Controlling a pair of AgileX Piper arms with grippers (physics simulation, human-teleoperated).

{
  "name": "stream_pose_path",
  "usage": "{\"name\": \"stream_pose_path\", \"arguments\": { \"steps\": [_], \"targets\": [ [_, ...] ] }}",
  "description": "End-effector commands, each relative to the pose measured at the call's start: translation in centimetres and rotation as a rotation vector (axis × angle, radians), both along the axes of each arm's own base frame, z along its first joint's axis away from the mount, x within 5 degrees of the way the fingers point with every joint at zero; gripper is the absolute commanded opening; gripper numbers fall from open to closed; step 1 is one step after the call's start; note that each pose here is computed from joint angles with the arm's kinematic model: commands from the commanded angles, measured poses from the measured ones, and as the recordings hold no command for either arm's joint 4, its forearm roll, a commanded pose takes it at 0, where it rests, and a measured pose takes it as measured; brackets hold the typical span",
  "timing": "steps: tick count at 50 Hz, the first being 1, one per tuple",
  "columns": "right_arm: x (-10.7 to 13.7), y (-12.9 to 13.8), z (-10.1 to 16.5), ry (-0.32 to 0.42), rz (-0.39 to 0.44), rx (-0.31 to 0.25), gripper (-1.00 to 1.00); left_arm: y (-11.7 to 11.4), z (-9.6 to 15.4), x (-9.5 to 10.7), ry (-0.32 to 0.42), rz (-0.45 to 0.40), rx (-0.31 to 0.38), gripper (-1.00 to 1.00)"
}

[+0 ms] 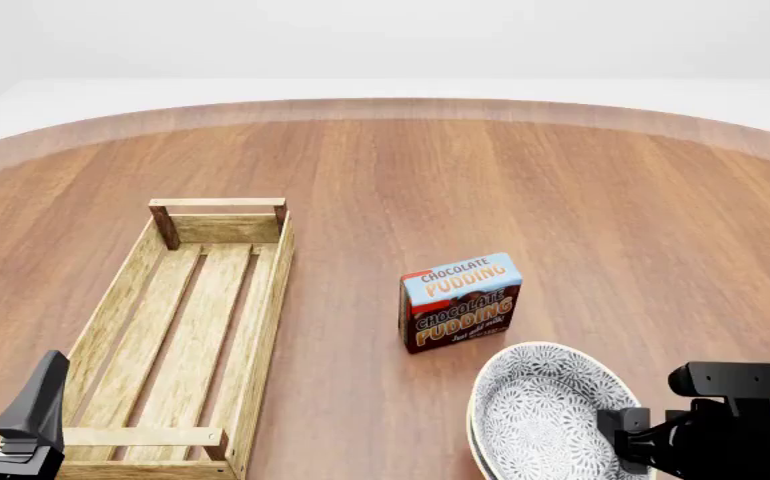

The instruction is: Stack the left bowl on the right bowl and place them in the tray.

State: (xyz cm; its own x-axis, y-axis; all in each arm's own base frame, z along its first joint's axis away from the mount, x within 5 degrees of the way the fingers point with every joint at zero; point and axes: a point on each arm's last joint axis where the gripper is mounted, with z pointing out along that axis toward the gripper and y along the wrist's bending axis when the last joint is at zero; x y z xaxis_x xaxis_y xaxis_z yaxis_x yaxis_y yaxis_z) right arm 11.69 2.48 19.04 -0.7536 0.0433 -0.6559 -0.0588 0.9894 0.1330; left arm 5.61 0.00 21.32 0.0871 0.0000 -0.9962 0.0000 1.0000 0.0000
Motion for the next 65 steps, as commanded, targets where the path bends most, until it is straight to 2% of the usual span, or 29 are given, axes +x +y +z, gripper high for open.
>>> {"name": "stream_pose_path", "arguments": {
  "steps": [1,23,37,38,49,53,60,65],
  "targets": [
    [-0.2,0.0,-1.3,0.014,-0.012,0.012,1.0,0.0,0.0,0.0,0.0,0.0,0.0,1.0],
    [-0.8,0.2,-3.9,0.04,-0.02,0.041,1.0,0.0,0.0,0.0,0.0,0.0,0.0,1.0],
    [-1.1,0.4,-4.3,0.041,-0.017,0.053,1.0,0.0,0.0,0.0,0.0,0.0,0.0,1.0],
    [-1.2,0.4,-4.2,0.038,-0.015,0.056,-1.0,0.0,0.0,0.0,0.0,0.0,0.0,1.0],
    [-1.3,0.4,-4.0,0.032,-0.017,0.065,-1.0,0.0,0.0,0.0,0.0,0.0,0.0,1.0],
    [-1.3,0.3,-3.2,0.012,-0.026,0.069,-1.0,0.0,0.0,0.0,0.0,0.0,0.0,1.0],
    [-2.4,0.1,2.7,-0.135,-0.023,0.128,-1.0,0.0,0.0,0.0,0.0,0.0,0.0,1.0],
    [-2.2,0.0,6.9,-0.213,-0.021,0.126,-1.0,0.0,0.0,0.0,0.0,0.0,0.0,1.0]
  ]
}}
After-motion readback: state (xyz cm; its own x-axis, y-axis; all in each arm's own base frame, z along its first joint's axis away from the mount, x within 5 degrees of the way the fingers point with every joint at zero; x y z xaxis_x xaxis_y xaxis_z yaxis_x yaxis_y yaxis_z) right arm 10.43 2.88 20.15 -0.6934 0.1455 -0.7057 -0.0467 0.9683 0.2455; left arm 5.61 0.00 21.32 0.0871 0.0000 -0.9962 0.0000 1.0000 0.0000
